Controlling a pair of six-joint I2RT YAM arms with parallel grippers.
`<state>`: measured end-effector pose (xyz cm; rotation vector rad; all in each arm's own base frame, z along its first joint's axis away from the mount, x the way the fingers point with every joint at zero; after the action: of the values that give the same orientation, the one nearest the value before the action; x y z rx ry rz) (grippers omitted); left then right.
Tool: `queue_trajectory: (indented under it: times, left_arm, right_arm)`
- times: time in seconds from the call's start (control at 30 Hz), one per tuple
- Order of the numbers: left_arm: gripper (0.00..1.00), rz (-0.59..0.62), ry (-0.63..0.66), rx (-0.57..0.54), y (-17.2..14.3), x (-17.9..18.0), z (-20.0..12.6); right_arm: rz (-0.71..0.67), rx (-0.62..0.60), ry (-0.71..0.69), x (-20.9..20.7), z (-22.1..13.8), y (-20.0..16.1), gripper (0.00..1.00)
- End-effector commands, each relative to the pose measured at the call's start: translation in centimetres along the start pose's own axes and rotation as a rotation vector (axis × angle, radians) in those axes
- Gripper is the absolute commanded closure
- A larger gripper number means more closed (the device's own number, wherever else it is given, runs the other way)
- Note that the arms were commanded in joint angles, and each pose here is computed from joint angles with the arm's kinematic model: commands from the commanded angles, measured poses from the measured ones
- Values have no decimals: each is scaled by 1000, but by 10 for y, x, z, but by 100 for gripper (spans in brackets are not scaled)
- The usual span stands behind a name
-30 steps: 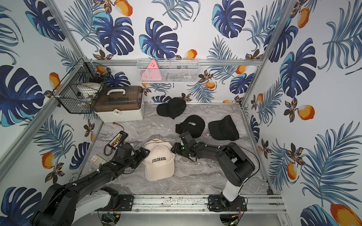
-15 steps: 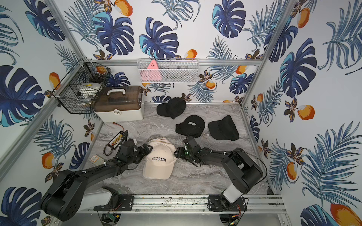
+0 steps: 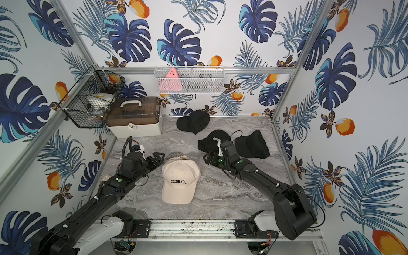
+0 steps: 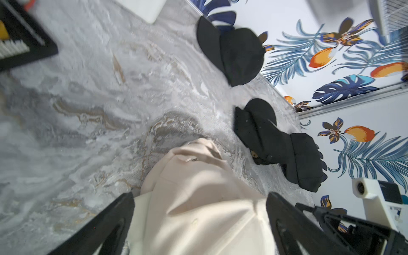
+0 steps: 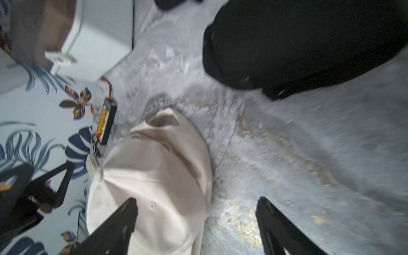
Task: Stack the baseball caps by color
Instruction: Place the baseball cap on the baseball cap, then pick up the baseball cap from the center of the board.
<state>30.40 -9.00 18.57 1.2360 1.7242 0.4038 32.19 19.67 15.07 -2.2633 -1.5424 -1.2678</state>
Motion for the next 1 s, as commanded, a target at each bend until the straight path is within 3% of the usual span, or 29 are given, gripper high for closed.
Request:
queue_trajectory:
  times: [0.0,0.2,0.33,0.4,0.5,0.67,0.83,0.97]
  left_arm:
    - [1,83,-19,20,12,-14,-10]
    - [3,257,-308,119,39,-93,-22]
    - [2,423,-363,192,50,-116,-20]
    - [2,449,-378,214,50,-120,-13]
    - [2,386,-445,232,43,-129,0]
    - [2,273,-540,255,20,-153,13]
    - [2,253,-577,268,-5,-181,18]
    - [3,233,-577,289,-27,-200,23]
  right_arm:
    - [-5,-59,-42,-10,-21,30,7]
    - [80,-108,-56,-36,-22,97,4]
    - [70,-38,-91,-48,6,117,5]
    - [40,-13,-112,-51,20,126,7]
    - [26,55,-119,-60,45,125,10]
    - [63,153,12,-52,77,118,14]
    - [115,161,29,-55,85,115,28]
    - [137,111,30,-57,78,115,47]
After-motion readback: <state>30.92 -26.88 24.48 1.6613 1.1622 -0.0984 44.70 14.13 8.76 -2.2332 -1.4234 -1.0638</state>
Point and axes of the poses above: each gripper's point midway between its finger pads, its own z axis out along the fingers, its own x axis along the line the jaws close on, y = z × x, the point moved 1 cm from there along -z, back along the fingers, and after that the axes turned 12 degrees about z, right-handed, at the moved point
